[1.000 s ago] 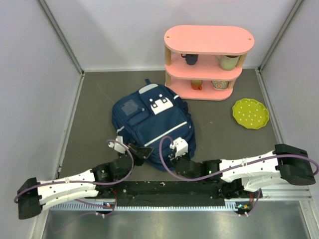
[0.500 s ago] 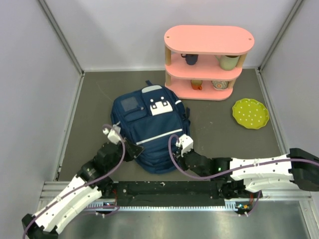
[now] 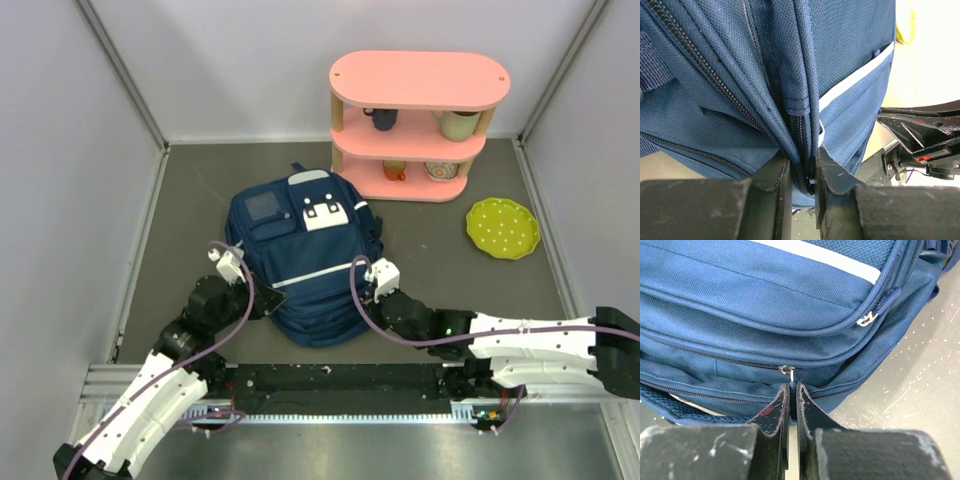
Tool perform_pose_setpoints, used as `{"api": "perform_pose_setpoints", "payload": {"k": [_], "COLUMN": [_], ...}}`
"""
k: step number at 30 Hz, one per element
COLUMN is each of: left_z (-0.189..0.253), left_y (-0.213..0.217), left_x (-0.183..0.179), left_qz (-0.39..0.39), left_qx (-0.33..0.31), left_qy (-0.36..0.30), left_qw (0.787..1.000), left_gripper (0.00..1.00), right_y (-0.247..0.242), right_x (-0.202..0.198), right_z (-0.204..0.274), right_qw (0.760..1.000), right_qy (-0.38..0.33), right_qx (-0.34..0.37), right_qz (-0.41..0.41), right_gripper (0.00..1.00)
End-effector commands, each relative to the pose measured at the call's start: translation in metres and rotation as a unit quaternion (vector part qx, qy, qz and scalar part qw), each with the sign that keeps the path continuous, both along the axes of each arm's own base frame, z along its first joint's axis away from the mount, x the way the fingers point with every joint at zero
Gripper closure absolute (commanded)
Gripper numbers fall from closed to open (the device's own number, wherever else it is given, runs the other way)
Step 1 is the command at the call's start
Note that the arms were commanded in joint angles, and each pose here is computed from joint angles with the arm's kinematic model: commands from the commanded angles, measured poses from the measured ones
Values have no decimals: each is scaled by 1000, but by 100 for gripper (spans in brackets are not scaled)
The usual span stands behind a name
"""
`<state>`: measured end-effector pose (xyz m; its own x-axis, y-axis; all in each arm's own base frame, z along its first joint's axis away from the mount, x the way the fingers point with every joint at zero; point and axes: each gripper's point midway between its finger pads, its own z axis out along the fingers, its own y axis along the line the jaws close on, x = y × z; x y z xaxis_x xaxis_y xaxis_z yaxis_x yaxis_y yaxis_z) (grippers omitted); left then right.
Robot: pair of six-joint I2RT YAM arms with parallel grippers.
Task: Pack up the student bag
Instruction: Zip the student bag at the center of the board.
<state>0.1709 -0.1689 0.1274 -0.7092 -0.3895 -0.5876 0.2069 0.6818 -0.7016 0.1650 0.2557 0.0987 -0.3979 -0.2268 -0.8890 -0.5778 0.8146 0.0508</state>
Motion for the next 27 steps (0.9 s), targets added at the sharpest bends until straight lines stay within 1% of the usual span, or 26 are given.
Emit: {"api": "perform_pose_setpoints", "payload": {"k": [1, 2, 3, 4, 5, 6, 7, 8, 9, 10, 11, 12, 13, 15, 16, 18, 19, 23, 26, 27], "left_z": [-1, -1, 5, 11, 13, 25, 17, 19, 29, 21, 22, 31, 23, 25, 18, 23, 18, 20, 29, 30], "left_y": [10, 10, 8, 7, 6, 4, 3, 3, 3, 4, 8, 10, 11, 16, 20, 28, 31, 38, 42, 42], "left_x": [-1, -1, 2, 1, 1, 1, 1, 1, 0, 0, 1, -1, -2, -2, -5, -5, -5, 3, 12, 15], "left_qz": [20, 28, 35, 51, 60, 75, 82, 92, 103, 111, 125, 131, 140, 157, 170, 192, 204, 240, 258, 260], "left_qx": [18, 9, -8, -40, -56, -104, -121, -143, -188, -198, -210, -246, -249, -266, -256, -252, -246, -265, -278, -275], "left_qy": [11, 16, 12, 22, 28, 31, 43, 46, 44, 51, 50, 46, 58, 65, 81, 80, 90, 98, 84, 81], "left_qw": [1000, 999, 999, 998, 996, 991, 988, 984, 976, 973, 968, 959, 957, 949, 948, 945, 943, 929, 921, 922], "left_gripper": [97, 87, 70, 55, 44, 34, 29, 27, 25, 18, 17, 14, 3, 2, 2, 2, 2, 2, 2, 2], "right_y": [-19, -15, -8, -6, -2, 0, 0, 2, 2, 2, 3, 4, 4, 6, 6, 8, 9, 12, 16, 18], "right_x": [16, 13, 7, 5, 3, 0, 0, 0, -1, -2, -1, -2, -1, -1, -1, 1, 1, 4, 6, 7], "right_z": [5, 7, 6, 3, 4, 1, -1, 0, -3, -3, -2, -4, -4, -4, -4, -2, -2, -1, -2, 0], "right_qw": [999, 1000, 1000, 1000, 999, 999, 999, 998, 998, 998, 998, 998, 998, 998, 998, 998, 998, 997, 997, 997], "right_qy": [-26, -21, -8, -2, 3, 12, 15, 16, 21, 22, 22, 25, 26, 27, 28, 26, 26, 26, 29, 28], "right_qx": [-6, 5, 19, 25, 36, 43, 46, 53, 55, 58, 60, 61, 61, 63, 62, 65, 65, 69, 69, 71], "right_qz": [-31, -20, -2, 3, 8, 9, 8, 7, 6, 5, 5, 5, 4, 3, 2, 0, -2, -8, -12, -11], "right_gripper": [100, 100, 100, 100, 100, 100, 100, 100, 100, 100, 100, 100, 100, 100, 100, 100, 100, 100, 100, 100]}}
